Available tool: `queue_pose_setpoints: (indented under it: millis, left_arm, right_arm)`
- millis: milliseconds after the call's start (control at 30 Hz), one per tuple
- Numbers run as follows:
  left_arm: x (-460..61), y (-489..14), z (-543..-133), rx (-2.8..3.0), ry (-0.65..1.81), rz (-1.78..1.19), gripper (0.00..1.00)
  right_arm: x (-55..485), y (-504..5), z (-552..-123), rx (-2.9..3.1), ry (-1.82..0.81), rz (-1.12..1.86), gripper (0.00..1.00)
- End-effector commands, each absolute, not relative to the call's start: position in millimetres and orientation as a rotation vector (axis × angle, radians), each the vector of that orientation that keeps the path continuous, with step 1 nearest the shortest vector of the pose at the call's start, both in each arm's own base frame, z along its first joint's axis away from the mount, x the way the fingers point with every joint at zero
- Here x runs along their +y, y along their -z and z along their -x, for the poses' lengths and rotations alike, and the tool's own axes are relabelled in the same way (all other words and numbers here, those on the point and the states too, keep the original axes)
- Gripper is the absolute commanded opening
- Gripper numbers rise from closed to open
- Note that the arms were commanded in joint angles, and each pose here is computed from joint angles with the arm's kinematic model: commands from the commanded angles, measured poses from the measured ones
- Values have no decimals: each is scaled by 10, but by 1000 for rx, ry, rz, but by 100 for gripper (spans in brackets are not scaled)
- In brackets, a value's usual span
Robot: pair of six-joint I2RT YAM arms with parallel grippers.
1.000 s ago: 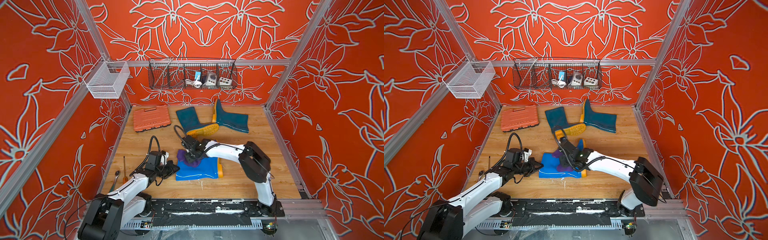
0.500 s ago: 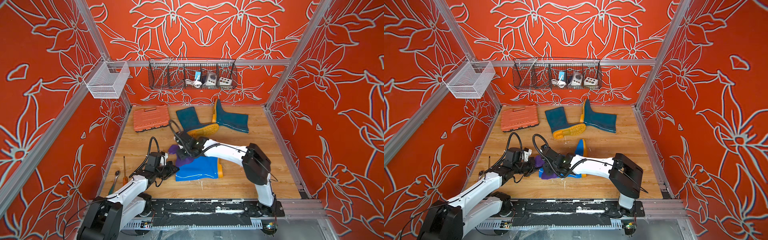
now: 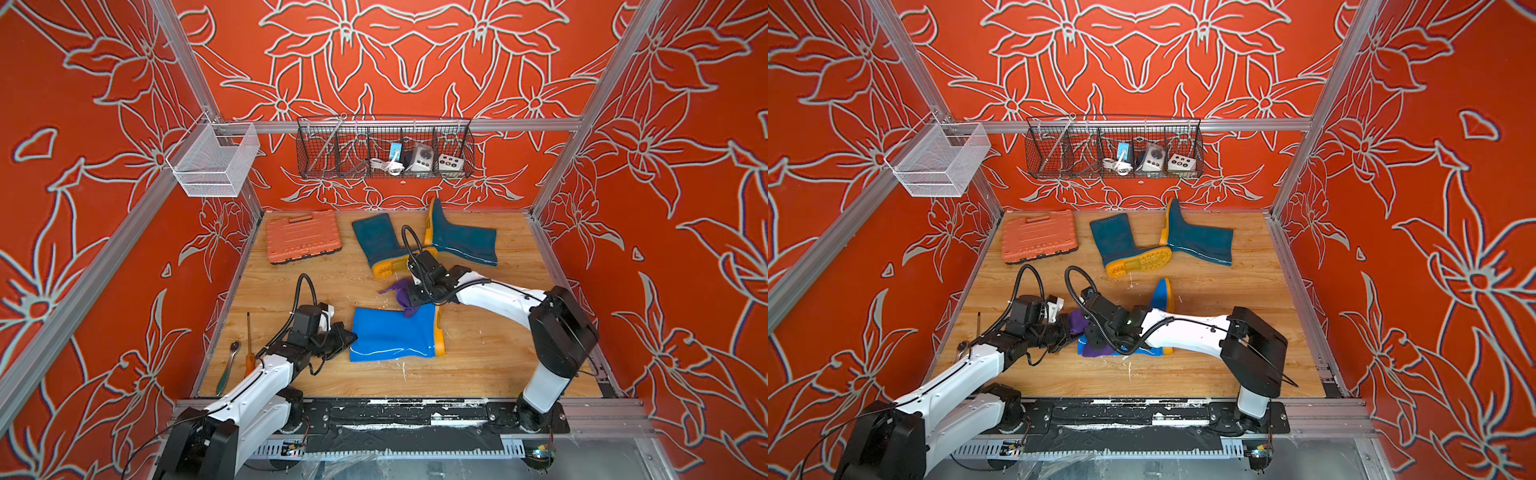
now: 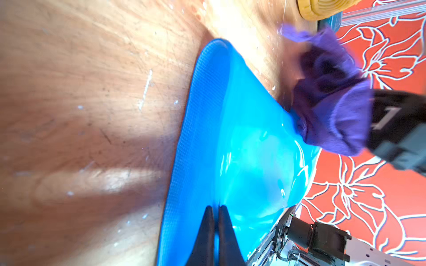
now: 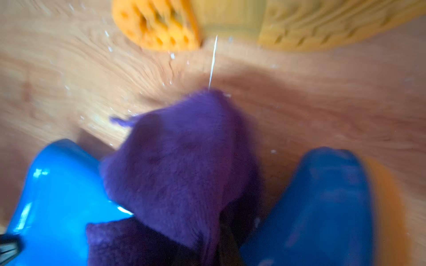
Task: Wipe the rubber boots with a cloth
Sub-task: Wipe the dirt off the rubber boot.
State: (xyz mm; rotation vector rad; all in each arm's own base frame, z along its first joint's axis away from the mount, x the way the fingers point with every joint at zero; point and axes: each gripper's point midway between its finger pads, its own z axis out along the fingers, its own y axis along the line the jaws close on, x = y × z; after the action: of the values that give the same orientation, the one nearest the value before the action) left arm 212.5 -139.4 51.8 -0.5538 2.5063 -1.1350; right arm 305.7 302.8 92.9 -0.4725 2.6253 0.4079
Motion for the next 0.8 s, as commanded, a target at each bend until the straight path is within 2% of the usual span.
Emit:
queue_pose_setpoints:
  millis: [0,133,200,300,433,567,667,767]
  left_arm:
    - [-1355,-454,-2118,2516,1107,595,0]
    - [-1362,-449,-2122,2523,1111,604,0]
    - [-1360,-449,-2113,2527,1110,609,0]
    - [-1349,-454,-2093,2529,1103,608,0]
    - [-1339,-479,-2093,2519,1098,605,0]
    - [-1343,-494,-2104,2512,1103,607,0]
    - [-1338,-487,-2121,2508,1099,611,0]
    - [-1349,-486,-2139,2508,1106,615,0]
  right_arm:
    - [3522,-1045,-2760,2581,-449,602,0]
    - [4291,-996,-2356,2553,-624,763,0]
    - [4371,-847,-2273,2585,-665,768,0]
    - [4107,-634,-2298,2629,-585,737,0]
    - [3310,-447,-2472,2711,-437,586,0]
    - [2681,-615,-2678,2694,-375,409,0]
    - [2769,-889,-2727,2620,-399,425,0]
    - [3240,-1006,-2610,2565,-435,539,0]
